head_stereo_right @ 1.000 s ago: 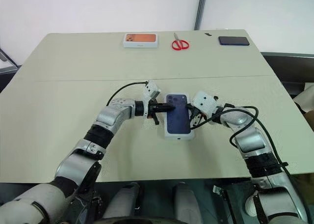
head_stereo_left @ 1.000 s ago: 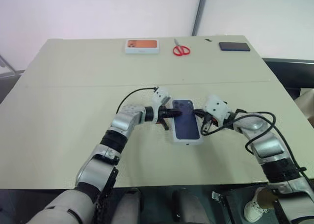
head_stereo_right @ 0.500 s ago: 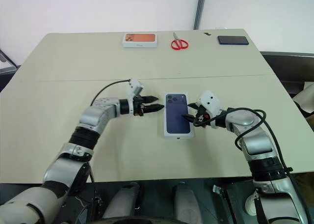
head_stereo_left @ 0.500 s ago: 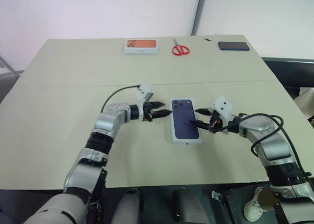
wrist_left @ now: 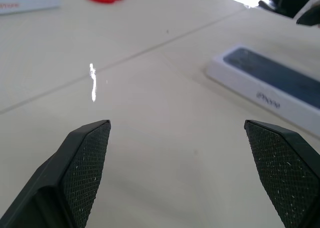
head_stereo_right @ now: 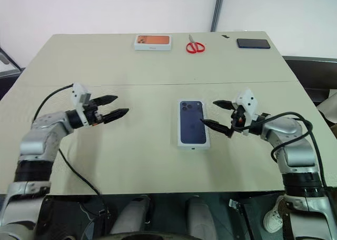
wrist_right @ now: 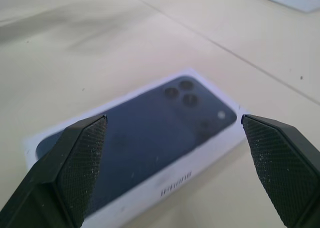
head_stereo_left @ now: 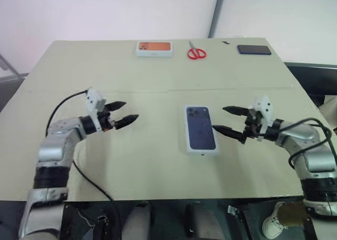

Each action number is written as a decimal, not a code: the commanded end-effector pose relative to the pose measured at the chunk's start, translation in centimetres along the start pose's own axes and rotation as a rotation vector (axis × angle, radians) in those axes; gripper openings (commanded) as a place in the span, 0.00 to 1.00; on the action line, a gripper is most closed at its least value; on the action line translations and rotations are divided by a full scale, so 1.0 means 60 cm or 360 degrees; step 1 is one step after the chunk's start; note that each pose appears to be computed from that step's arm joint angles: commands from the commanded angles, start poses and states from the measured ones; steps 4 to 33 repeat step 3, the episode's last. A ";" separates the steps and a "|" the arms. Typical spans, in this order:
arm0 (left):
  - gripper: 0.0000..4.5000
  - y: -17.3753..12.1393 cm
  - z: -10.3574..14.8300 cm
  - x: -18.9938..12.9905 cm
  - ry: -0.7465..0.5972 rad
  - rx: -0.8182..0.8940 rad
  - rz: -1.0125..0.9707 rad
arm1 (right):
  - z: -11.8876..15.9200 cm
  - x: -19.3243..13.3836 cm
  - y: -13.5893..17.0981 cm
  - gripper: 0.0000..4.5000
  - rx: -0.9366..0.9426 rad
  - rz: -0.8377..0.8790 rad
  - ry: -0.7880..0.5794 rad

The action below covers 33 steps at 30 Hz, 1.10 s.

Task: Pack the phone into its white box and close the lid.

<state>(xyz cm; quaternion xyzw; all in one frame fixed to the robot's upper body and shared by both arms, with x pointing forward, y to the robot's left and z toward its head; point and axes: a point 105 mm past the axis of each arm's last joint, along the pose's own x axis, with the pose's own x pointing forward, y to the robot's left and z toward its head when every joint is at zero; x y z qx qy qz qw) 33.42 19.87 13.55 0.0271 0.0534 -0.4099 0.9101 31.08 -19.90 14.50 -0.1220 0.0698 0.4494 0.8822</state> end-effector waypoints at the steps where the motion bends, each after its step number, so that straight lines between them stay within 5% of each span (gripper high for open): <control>1: 1.00 0.002 0.010 -0.036 -0.0041 0.0043 0.0075 | 0.020 -0.025 -0.003 1.00 -0.0105 -0.0018 -0.0025; 33: 1.00 0.004 -0.002 -0.058 -0.0004 0.0058 0.0126 | 0.016 -0.038 -0.003 1.00 -0.0111 -0.0026 0.0003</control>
